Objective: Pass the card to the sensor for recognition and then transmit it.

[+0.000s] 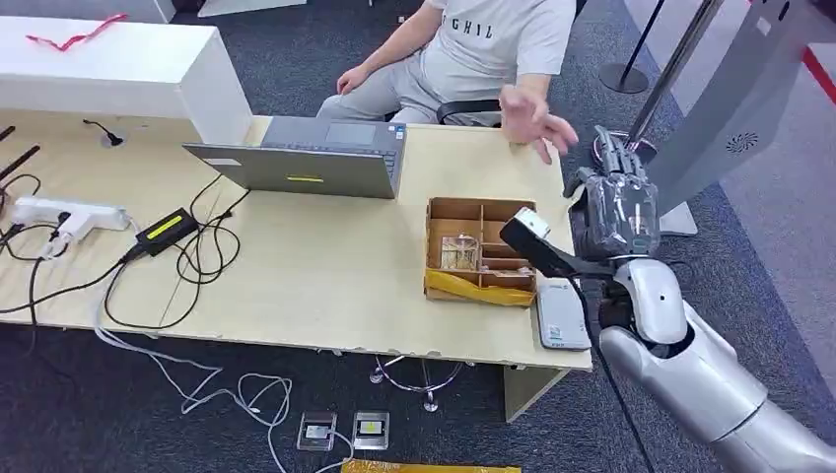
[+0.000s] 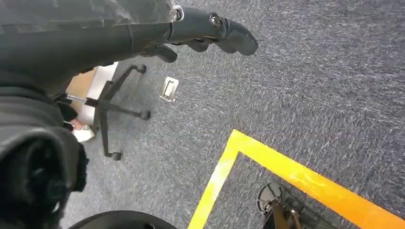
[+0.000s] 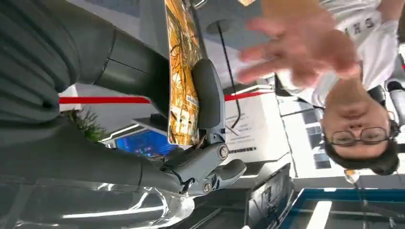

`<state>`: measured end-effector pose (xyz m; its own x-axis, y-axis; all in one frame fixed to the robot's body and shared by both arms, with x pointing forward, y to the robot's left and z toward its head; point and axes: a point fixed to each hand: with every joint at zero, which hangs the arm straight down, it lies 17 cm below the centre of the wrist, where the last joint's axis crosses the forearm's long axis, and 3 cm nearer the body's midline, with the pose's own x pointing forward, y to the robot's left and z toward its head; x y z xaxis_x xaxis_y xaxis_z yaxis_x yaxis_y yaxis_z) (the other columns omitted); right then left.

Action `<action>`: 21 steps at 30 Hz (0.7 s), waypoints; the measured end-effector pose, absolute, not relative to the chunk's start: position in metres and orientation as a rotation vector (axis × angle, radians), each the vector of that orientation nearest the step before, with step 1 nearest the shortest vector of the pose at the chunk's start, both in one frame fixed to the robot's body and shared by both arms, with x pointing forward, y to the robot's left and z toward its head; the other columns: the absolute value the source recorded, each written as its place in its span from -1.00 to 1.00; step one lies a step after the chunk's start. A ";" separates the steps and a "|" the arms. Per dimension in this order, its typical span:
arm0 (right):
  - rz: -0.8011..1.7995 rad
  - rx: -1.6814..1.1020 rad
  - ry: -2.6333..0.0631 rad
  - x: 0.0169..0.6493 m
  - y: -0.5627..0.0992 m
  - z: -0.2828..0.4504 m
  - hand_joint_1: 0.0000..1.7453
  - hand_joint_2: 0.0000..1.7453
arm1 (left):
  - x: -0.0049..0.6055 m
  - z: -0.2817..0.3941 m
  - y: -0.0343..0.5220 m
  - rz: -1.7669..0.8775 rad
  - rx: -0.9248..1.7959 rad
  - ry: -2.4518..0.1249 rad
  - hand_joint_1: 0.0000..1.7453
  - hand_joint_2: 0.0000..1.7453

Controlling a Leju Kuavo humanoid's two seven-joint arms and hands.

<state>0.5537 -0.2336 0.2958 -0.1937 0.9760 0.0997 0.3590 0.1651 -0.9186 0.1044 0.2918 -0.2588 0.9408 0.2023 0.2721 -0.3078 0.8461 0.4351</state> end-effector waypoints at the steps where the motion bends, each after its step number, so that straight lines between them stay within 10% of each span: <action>1: 1.036 -1.281 -1.685 0.554 -0.229 0.293 1.00 1.00 | 0.105 -0.259 0.292 0.266 0.494 -0.223 -1.00 -1.00; 21: 1.129 -1.219 -1.660 0.554 -0.193 0.252 1.00 1.00 | 0.105 -0.260 0.286 0.254 0.470 -0.219 -1.00 -1.00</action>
